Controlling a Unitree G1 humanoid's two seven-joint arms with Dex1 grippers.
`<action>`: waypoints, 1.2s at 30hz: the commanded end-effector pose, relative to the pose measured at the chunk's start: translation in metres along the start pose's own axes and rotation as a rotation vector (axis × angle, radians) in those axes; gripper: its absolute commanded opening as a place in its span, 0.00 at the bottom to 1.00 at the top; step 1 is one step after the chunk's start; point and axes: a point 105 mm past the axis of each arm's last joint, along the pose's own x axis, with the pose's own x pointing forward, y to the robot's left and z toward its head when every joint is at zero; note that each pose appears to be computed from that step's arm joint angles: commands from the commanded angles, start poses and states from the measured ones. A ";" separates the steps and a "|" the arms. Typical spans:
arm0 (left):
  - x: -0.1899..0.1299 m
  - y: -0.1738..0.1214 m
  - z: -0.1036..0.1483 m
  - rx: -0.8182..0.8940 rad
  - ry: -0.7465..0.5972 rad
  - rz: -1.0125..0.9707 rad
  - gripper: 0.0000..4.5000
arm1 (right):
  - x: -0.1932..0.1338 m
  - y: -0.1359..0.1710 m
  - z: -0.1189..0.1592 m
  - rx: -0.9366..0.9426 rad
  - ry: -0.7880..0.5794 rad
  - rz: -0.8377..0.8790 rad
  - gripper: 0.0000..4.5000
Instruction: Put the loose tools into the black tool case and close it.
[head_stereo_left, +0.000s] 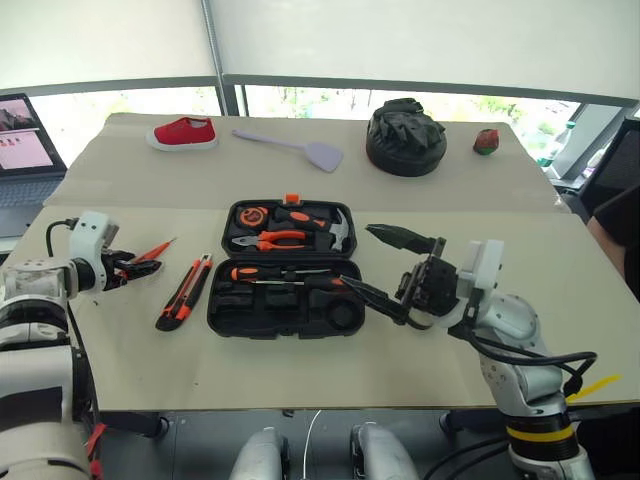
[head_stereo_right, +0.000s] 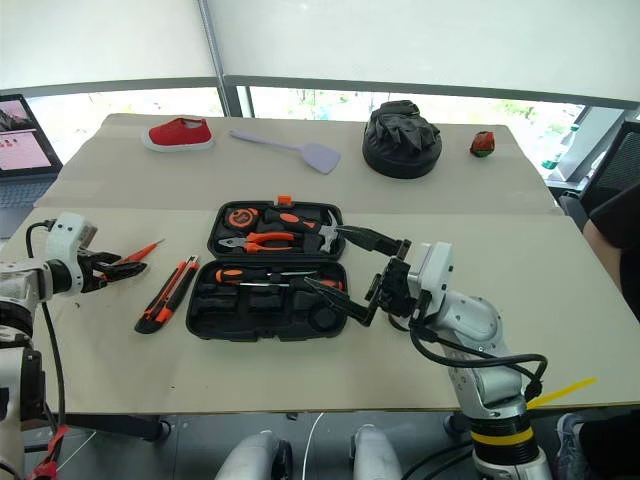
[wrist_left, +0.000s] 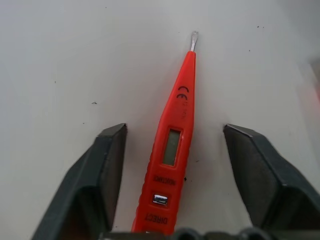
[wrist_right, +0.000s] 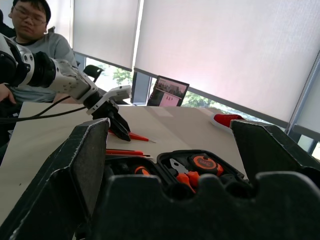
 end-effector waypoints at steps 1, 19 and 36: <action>0.002 -0.002 -0.011 -0.013 0.002 -0.009 0.41 | 0.002 -0.003 0.014 -0.027 -0.039 0.011 1.00; -0.064 -0.068 0.082 0.428 -0.370 -0.512 0.10 | -0.005 -0.008 0.010 -0.034 0.008 0.064 1.00; -0.015 -0.197 0.044 0.833 0.034 -0.745 0.10 | -0.029 -0.004 0.001 -0.041 0.130 0.154 1.00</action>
